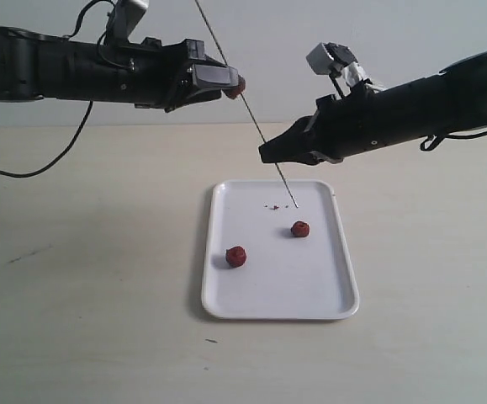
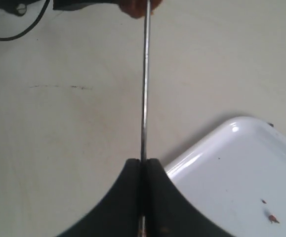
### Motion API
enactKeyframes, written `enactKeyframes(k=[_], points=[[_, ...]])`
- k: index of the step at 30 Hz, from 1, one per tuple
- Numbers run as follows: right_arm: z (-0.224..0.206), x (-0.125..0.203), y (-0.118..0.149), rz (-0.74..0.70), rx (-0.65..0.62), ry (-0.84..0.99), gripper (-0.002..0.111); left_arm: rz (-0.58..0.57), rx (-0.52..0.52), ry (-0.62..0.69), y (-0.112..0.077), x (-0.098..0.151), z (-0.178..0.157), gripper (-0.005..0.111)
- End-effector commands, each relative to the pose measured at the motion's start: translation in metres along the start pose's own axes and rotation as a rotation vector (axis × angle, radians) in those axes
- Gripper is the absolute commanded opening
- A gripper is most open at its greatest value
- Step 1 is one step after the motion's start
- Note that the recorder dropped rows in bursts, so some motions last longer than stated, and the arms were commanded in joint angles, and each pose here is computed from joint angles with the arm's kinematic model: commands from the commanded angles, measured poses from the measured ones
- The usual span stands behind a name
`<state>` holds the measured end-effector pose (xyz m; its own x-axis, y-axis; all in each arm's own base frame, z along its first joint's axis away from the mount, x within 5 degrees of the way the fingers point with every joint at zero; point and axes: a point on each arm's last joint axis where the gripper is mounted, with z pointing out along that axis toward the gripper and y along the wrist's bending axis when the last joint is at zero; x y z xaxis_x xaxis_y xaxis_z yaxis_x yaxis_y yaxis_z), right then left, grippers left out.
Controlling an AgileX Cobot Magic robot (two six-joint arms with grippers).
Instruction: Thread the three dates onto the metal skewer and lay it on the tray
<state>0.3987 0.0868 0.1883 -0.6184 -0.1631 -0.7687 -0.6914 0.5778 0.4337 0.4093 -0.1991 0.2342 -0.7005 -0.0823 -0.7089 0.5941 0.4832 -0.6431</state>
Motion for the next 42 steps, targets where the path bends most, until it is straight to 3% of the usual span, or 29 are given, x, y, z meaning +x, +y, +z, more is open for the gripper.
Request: enactKeyframes(k=[1, 7, 12, 16, 25, 29, 33, 37, 42], points=[[-0.002, -0.003, 0.0, -0.001, 0.001, -0.025, 0.0, 0.038, 0.027, 0.013, -0.009, 0.001, 0.001, 0.056], [-0.007, -0.003, -0.016, 0.044, 0.145, -0.031, 0.0, 0.087, 0.009, 0.054, -0.006, 0.004, 0.0, 0.056], [-0.025, 0.002, -0.034, 0.115, 0.219, -0.023, 0.0, 0.234, -0.031, 0.2, -0.002, 0.017, -0.001, 0.056], [-0.041, 0.007, -0.047, 0.15, 0.252, -0.016, 0.0, 0.251, -0.071, 0.289, -0.001, 0.026, 0.001, 0.056], [-0.049, 0.007, -0.047, 0.178, 0.186, -0.042, 0.0, 0.468, -0.37, 0.562, -0.015, 0.064, 0.028, 0.056], [-0.049, 0.007, -0.046, 0.177, 0.175, -0.04, 0.0, 0.461, -0.508, 0.622, -0.032, 0.082, 0.041, 0.056], [-0.048, 0.007, -0.043, 0.177, 0.149, -0.038, 0.0, 0.561, -0.492, 0.672, -0.05, 0.095, 0.051, 0.056], [-0.048, 0.007, -0.042, 0.177, 0.14, -0.037, 0.0, 0.552, -0.483, 0.691, -0.056, 0.105, 0.061, 0.056], [-0.048, 0.007, -0.041, 0.171, 0.121, -0.034, 0.0, 0.546, -0.526, 0.814, -0.033, 0.121, 0.076, 0.056]])
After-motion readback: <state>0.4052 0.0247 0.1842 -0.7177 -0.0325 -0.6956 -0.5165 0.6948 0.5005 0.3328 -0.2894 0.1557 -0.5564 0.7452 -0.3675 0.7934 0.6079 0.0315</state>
